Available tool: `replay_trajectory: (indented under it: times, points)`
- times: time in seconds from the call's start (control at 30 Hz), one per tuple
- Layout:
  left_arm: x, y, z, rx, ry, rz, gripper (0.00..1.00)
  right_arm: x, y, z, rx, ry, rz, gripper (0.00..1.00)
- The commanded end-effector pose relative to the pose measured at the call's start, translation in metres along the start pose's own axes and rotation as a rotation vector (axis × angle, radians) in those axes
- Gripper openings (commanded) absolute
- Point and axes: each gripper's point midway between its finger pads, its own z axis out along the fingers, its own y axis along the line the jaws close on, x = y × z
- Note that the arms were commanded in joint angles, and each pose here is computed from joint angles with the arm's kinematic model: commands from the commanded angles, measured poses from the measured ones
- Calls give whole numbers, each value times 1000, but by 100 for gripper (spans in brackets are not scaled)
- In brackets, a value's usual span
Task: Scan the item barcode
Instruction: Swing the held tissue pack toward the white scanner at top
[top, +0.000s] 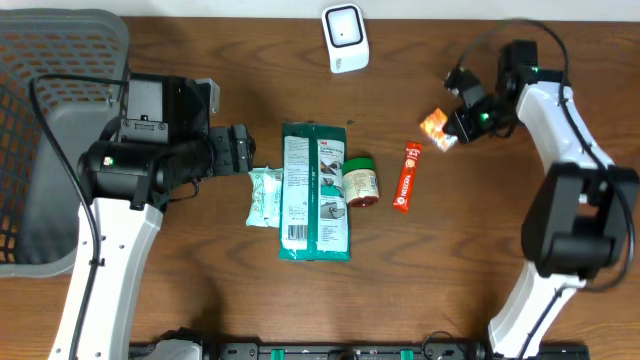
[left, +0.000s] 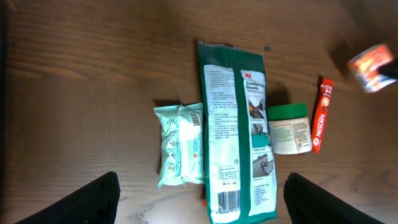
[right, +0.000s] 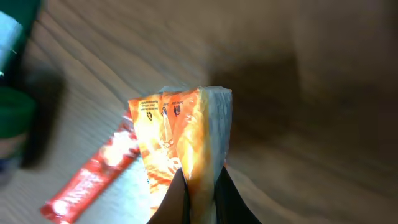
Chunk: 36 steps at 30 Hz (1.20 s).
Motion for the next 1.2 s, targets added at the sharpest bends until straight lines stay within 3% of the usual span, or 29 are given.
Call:
replay_trajectory:
  times: [0.0, 0.17, 0.37, 0.6, 0.83, 1.0, 1.17]
  points:
    - [-4, 1, -3, -8, -15, 0, 85, -40, 17, -54, 241, -90, 72, 1]
    - [-4, 1, -3, -8, -15, 0, 84, -73, 37, -120, 518, -223, 211, 1]
    - [-4, 1, -3, -8, -15, 0, 84, -133, 101, -193, 562, -402, 138, 1]
    - [-4, 1, -3, -8, -15, 0, 84, -191, 125, -237, 727, -540, 77, 1]
    - [-4, 1, -3, -8, -15, 0, 84, -231, 108, -176, 806, -529, 46, 1]
    - [-4, 1, -3, -8, -15, 0, 84, -275, 101, -114, 867, -556, -114, 1]
    - [-4, 1, -3, -8, -15, 0, 85, -288, 89, -48, 950, -518, -206, 1]
